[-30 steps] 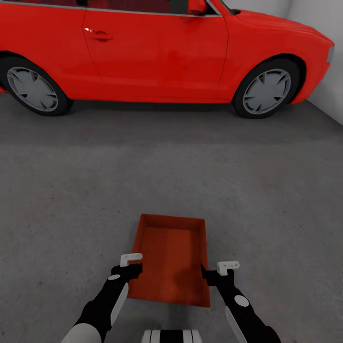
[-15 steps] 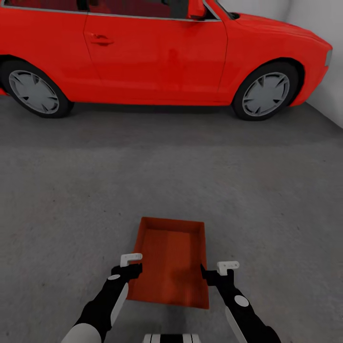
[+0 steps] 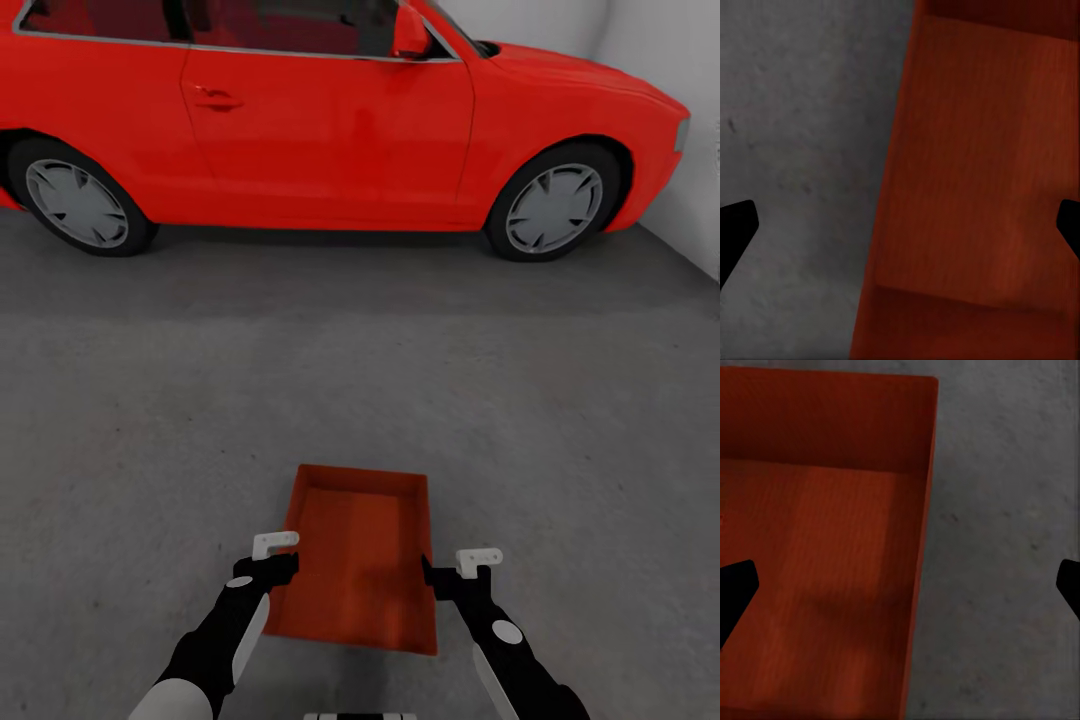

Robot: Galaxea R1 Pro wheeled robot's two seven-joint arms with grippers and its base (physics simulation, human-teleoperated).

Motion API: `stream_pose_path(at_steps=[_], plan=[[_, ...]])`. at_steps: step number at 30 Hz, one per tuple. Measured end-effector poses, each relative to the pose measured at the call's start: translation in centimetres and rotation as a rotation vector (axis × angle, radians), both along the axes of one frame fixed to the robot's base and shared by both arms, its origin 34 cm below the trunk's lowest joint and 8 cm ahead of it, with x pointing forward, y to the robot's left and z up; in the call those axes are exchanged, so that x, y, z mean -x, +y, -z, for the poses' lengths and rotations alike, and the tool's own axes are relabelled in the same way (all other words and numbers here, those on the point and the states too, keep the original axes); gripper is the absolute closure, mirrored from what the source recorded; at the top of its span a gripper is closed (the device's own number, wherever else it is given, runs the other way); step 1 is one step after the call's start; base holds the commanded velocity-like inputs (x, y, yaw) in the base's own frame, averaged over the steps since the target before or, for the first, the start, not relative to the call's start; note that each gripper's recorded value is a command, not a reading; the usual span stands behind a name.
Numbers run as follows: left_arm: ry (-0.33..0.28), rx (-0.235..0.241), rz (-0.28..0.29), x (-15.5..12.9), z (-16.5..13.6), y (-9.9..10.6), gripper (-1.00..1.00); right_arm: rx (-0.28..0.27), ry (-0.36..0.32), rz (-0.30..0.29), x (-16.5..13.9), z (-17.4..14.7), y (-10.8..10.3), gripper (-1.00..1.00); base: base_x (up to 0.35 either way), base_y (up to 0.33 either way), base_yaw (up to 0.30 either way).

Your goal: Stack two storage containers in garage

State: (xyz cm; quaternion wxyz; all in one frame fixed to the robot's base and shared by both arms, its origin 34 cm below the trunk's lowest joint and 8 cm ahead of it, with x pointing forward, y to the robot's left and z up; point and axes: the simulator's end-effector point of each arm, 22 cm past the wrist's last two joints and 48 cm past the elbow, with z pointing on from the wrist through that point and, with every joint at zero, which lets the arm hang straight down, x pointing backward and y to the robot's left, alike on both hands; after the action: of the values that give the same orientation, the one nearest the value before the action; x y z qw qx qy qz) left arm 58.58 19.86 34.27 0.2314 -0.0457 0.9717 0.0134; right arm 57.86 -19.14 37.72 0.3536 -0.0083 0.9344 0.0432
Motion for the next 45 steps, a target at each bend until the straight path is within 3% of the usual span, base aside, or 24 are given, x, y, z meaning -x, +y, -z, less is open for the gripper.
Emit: stream_pose_path(at_steps=[45], plan=[[-0.065,0.001,0.0,-3.3,-12.0,-0.1,-1.0,0.001,-0.07,0.001,-3.2,-12.1,0.0,-1.0,0.0,0.0,0.0]])
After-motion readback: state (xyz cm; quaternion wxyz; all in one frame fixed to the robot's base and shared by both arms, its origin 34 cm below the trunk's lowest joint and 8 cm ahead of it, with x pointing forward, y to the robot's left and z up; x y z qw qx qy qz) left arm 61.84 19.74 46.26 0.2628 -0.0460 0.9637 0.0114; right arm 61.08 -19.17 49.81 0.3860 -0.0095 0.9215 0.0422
